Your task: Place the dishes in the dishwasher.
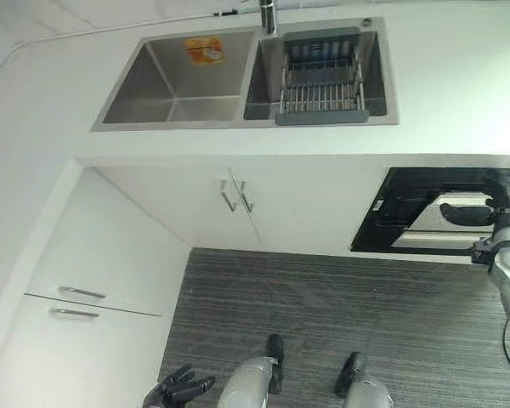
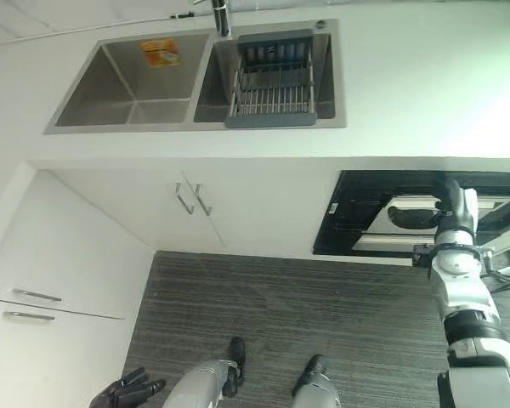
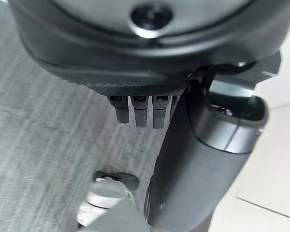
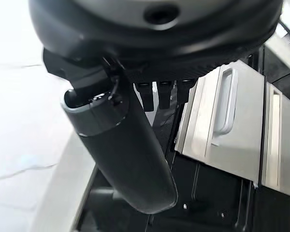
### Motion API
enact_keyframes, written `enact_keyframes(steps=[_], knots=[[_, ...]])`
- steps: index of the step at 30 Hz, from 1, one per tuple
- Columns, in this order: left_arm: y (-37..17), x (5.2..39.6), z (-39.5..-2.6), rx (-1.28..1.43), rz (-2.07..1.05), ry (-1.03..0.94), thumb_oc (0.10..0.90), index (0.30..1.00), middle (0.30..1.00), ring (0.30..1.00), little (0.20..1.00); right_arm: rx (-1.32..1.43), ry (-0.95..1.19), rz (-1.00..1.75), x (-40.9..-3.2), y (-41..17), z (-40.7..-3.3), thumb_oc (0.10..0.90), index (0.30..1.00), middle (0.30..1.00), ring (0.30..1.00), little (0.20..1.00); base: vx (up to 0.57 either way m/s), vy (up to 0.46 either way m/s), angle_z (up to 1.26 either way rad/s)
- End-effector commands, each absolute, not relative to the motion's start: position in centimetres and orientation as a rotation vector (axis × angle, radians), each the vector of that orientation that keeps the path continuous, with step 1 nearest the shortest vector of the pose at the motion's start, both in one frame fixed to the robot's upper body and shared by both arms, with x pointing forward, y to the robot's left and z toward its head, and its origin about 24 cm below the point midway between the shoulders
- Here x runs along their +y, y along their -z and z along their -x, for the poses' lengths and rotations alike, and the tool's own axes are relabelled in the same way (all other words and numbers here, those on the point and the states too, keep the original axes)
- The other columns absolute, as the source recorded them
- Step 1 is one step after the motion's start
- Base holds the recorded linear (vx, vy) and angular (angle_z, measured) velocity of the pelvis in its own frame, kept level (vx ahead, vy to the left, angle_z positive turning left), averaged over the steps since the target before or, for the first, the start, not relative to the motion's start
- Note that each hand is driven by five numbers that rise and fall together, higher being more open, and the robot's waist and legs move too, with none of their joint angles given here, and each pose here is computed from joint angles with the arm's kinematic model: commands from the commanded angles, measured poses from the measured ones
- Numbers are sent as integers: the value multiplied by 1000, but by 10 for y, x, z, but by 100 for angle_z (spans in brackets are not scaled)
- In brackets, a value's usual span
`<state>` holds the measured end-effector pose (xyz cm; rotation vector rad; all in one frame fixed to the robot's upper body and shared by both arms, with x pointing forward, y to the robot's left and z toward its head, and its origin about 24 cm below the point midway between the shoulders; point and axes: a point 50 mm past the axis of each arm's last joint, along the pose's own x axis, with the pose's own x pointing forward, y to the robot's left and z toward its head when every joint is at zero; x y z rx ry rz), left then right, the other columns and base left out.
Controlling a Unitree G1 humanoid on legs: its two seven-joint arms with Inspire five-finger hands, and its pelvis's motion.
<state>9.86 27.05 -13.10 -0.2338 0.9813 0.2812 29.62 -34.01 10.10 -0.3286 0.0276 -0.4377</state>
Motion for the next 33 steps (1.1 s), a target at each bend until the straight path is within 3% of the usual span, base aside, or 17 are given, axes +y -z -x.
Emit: enact_keyframes(steps=[1,5,18,26,33], knots=[[123,294,-77,956,151,-330,800,900,900,900,900,-176,523,265,-348,-138,-298,800,900,900,900,900,-56,-27,-39],[117,282,-94,831,197,-241,800,900,900,900,900,1,439,128,-333,-71,-276,800,900,900,900,900,-43,88,-19],[102,286,-141,722,146,-131,800,900,900,900,900,437,174,8,-277,53,-217,800,900,900,900,900,32,133,-3],[106,273,-157,663,171,-178,800,900,900,900,900,641,26,31,-254,93,-190,800,900,900,900,900,-23,-166,22],[109,263,-155,649,205,-144,800,900,900,900,900,632,69,13,-255,92,-190,800,900,900,900,900,-2,-105,20]])
